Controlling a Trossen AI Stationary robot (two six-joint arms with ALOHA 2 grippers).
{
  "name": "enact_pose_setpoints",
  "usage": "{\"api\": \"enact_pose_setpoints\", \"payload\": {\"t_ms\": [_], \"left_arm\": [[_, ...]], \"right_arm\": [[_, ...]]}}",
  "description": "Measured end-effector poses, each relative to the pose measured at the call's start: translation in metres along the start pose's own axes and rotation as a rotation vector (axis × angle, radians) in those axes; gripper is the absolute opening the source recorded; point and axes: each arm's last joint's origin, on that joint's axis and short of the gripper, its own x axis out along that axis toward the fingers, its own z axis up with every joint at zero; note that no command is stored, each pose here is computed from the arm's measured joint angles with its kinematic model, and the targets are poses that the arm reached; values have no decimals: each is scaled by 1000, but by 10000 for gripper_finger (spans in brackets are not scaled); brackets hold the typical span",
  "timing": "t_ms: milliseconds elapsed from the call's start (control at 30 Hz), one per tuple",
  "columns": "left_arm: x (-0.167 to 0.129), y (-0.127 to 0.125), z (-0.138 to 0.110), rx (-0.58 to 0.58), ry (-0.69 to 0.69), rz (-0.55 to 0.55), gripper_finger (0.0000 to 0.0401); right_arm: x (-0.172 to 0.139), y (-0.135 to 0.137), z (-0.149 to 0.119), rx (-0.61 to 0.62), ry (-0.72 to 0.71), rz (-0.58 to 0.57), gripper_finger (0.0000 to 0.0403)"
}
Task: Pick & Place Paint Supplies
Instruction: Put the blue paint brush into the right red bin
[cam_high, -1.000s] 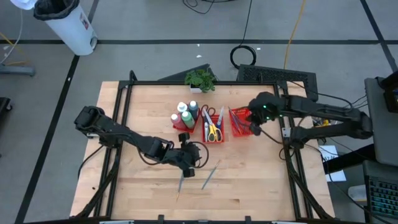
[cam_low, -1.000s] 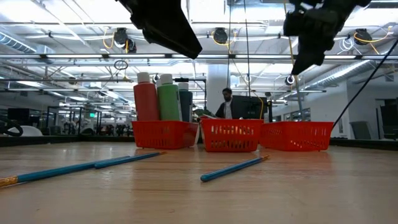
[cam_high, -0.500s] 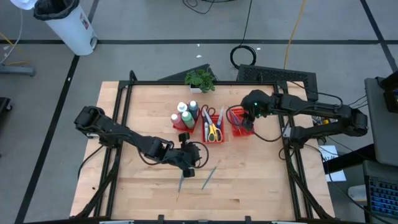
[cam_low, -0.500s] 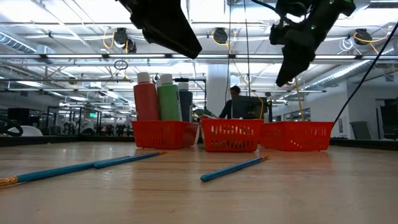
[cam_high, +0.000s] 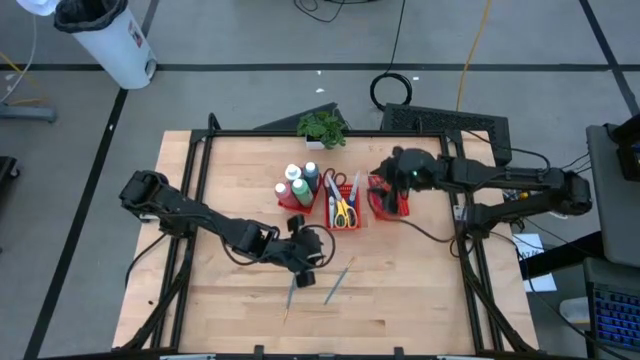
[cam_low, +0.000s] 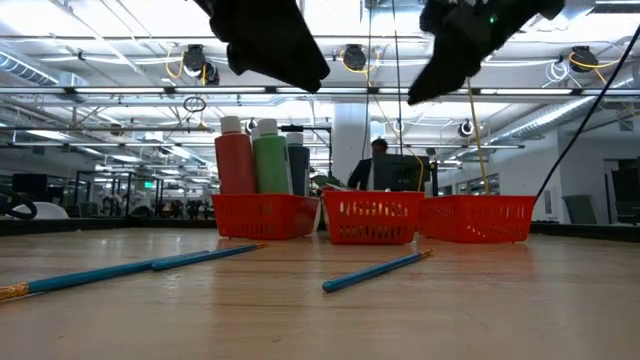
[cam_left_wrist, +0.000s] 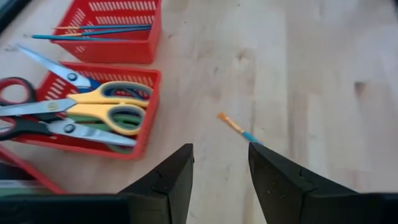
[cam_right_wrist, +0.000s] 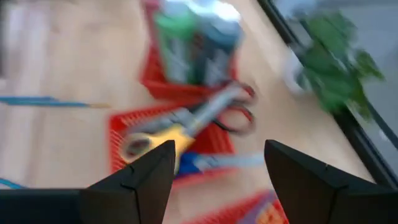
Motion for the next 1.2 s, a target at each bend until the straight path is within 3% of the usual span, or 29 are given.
{"api": "enact_pose_setpoints", "payload": {"t_ms": [200,333,467,600,867,1200], "left_arm": [[1,-5,3,-91,-42,-35,159],[21,-18,-5,-87,-57,-49,159],[54,-35,-23,-30,-61,-66,173],[82,-39,-35,-69,-89,-79,217],[117,-39,-59,-97,-41,-84,283],[136,-39,-84,-73,35,-10,254]], "right_arm": [[-7,43,12,-89,-143,170,240],[-18,77,14,-153,-220,280,230],[-32,108,13,-231,-306,302,220],[-45,128,10,-291,-365,277,215],[-53,140,5,-308,-380,253,215],[-53,140,6,-328,-384,247,208]]}}
